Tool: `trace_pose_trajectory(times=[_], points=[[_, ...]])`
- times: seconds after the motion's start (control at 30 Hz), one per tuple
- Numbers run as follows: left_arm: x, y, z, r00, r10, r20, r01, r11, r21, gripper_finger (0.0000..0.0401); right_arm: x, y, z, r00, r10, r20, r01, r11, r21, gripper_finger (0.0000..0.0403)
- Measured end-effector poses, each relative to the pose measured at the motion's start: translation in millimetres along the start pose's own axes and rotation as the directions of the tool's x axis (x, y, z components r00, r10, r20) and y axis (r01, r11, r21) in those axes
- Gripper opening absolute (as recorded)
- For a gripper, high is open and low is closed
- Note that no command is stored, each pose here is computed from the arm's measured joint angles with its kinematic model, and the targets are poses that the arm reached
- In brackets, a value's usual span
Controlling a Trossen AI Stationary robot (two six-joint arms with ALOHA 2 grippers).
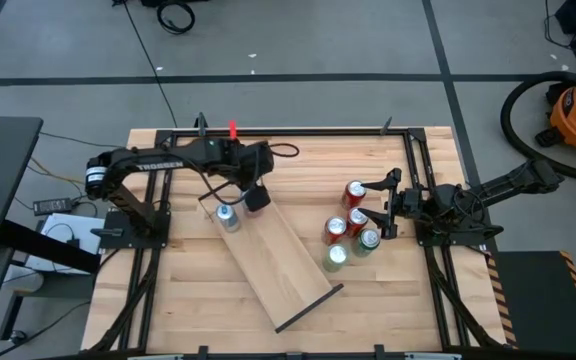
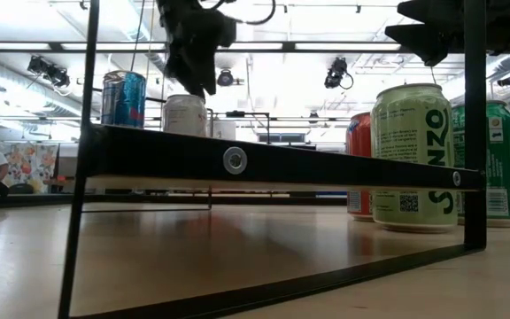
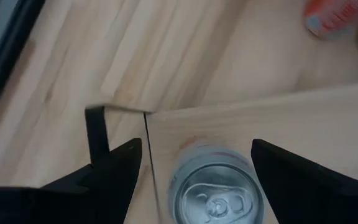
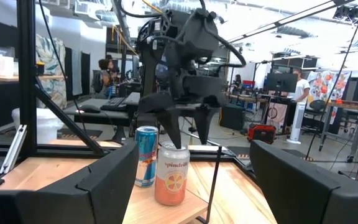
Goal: Place canned beverage on shelf
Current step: Put the orange white soda can on the shelf
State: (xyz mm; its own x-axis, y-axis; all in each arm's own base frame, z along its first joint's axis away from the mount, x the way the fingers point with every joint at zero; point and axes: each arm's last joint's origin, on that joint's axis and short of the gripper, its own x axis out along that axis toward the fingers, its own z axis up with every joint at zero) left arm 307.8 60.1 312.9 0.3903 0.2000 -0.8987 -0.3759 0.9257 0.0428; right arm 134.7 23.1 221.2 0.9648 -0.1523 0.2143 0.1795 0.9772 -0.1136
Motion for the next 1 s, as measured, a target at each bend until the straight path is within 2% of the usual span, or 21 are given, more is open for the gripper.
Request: trace_pose_trajectory(times=[0.13, 0.23, 0.37, 0.53, 0.63, 0.83, 1.0], points=[[-5, -1, 2, 1.0, -0.027, 0.0, 0.026, 0.976, 0.216, 0.0314, 0, 0, 0, 1.0, 0.0, 0.0, 0.0, 1.0, 0.0, 0.0318], [-5, -1, 0, 0.999, -0.033, -0.026, 0.04, 0.932, 0.36, 0.0314, 0, 0, 0, 1.0, 0.0, 0.0, 0.0, 1.0, 0.0, 0.0318], [-4, -1, 0, 0.999, -0.034, -0.029, 0.044, 0.873, 0.485, 0.0314, 0, 0, 0, 1.0, 0.0, -0.001, 0.0, 1.0, -0.001, 0.0318], [-4, -1, 0, 0.998, -0.045, -0.031, 0.055, 0.854, 0.517, 0.0314, 0, 0, 0, 1.0, 0.0, -0.002, 0.0, 1.0, -0.004, 0.0318], [-5, -3, -1, 0.994, -0.101, -0.04, 0.108, 0.869, 0.482, 0.0314, 0, 0, -1, 1.0, 0.002, -0.007, -0.002, 1.0, -0.006, 0.0318], [-5, -6, -1, 0.988, -0.146, -0.052, 0.154, 0.889, 0.431, 0.0314, 0, 0, -1, 1.0, 0.002, -0.009, -0.002, 1.0, -0.006, 0.0318], [-6, -18, -2, 0.984, -0.173, -0.036, 0.169, 0.859, 0.483, 0.0314, 0, 0, -1, 1.0, 0.002, -0.009, -0.002, 1.0, -0.005, 0.0318]])
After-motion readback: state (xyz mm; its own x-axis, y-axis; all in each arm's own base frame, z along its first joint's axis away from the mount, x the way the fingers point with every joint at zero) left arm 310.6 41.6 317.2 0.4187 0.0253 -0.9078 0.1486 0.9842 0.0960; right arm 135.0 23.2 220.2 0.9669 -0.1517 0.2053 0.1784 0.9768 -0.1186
